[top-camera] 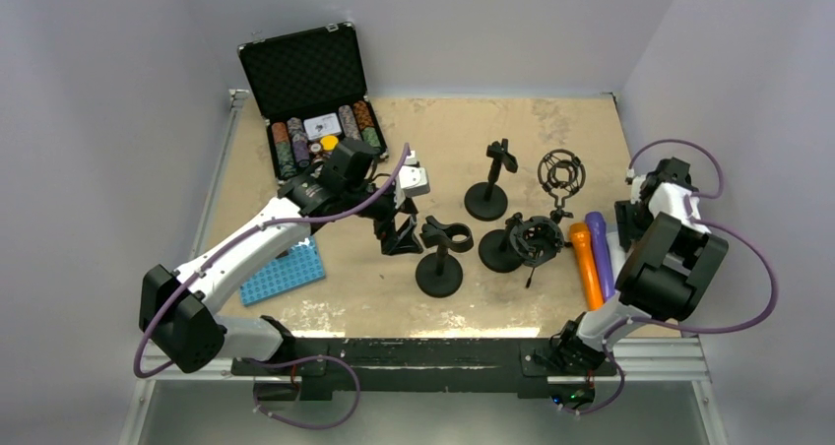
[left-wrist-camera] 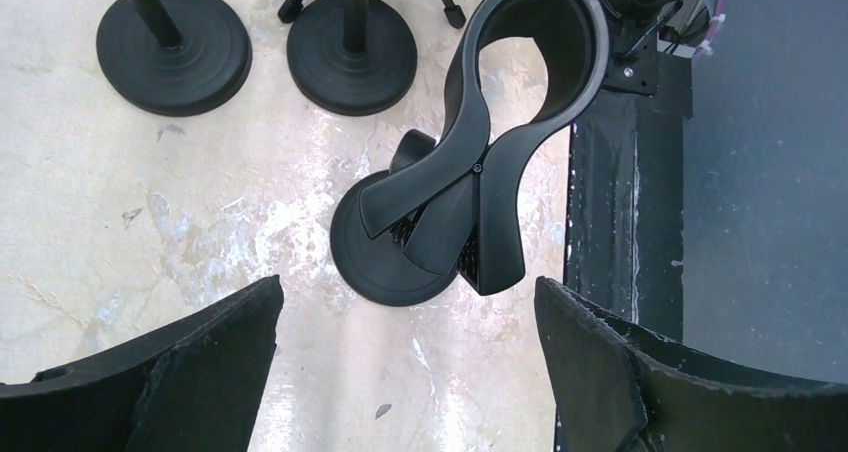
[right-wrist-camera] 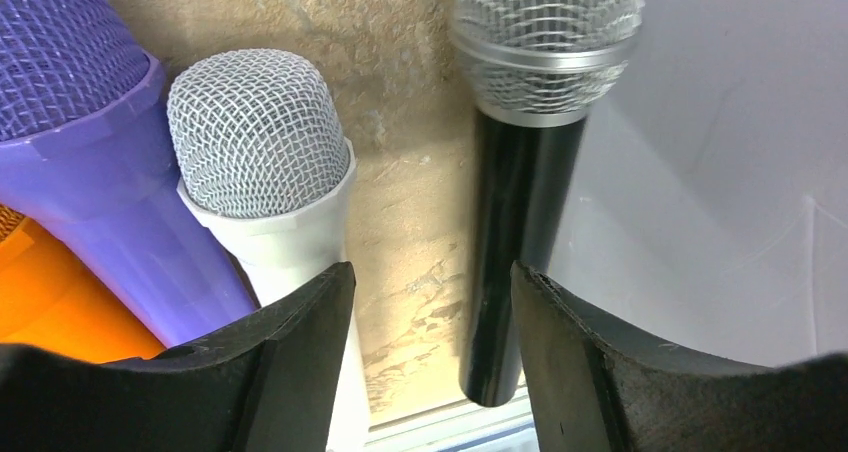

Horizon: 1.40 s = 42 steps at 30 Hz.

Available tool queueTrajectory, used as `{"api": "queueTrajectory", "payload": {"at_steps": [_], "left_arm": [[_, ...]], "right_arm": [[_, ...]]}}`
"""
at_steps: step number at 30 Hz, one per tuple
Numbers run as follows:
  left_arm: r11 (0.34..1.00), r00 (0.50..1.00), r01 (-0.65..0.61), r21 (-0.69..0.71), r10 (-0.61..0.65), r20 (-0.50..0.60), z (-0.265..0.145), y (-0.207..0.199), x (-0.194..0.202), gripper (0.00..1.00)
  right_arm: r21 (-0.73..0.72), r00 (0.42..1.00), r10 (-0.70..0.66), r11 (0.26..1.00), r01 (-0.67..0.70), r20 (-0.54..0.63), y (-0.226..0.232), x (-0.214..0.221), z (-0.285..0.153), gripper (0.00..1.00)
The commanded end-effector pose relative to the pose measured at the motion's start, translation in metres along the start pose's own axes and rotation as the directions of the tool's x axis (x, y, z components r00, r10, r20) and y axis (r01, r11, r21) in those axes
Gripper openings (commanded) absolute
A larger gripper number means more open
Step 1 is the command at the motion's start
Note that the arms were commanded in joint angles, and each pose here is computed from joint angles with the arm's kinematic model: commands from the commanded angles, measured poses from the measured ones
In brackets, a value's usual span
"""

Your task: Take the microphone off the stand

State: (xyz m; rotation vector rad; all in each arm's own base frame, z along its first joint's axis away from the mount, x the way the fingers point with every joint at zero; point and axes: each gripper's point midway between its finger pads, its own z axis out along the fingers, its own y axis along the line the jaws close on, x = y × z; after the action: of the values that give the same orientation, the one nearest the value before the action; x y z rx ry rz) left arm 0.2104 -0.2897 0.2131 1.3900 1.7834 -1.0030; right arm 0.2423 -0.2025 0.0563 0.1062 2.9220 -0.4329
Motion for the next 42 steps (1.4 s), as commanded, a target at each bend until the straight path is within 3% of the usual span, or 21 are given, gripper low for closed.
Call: {"api": "queueTrajectory", "payload": {"at_steps": [1,16,24,28,32,36,42], "left_arm": [[0.997,0.997,-0.070,-0.040,0.071,0.030,-0.014,0.003,-0.021,1.00],[0.995,0.996,-0.076,-0.064,0.078,0.039,-0.017,0.004,-0.023,1.00],[0.985,0.992,-0.088,-0.147,0.100,0.073,-0.026,0.014,-0.040,1.00],[0.971,0.990,-0.098,-0.219,0.119,0.082,-0.037,0.025,-0.059,1.00],[0.934,0.982,-0.099,-0.342,0.146,0.115,-0.059,0.039,-0.086,1.00],[0.875,0.972,-0.061,-0.480,0.161,0.171,-0.088,0.052,-0.114,1.00],[0.761,0.956,0.071,-0.644,0.132,0.261,-0.134,0.069,-0.145,1.00]], "right_arm": [[-0.059,1.000,0.022,0.998,-0.022,0.005,0.010,-0.006,-0.002,0.64],[-0.053,0.997,0.050,0.997,-0.047,0.052,0.008,-0.011,-0.017,0.65],[0.028,0.982,0.096,0.994,-0.102,0.162,-0.012,-0.028,-0.050,0.85],[-0.029,0.958,0.127,0.992,-0.124,0.257,-0.009,-0.045,-0.088,0.90],[-0.216,0.884,0.199,0.970,-0.115,0.422,0.014,-0.079,-0.156,0.92],[-0.169,0.814,0.276,0.961,-0.220,0.512,0.004,-0.109,-0.225,0.94],[-0.262,0.614,0.352,0.936,-0.235,0.706,0.003,-0.140,-0.340,0.98]]}}
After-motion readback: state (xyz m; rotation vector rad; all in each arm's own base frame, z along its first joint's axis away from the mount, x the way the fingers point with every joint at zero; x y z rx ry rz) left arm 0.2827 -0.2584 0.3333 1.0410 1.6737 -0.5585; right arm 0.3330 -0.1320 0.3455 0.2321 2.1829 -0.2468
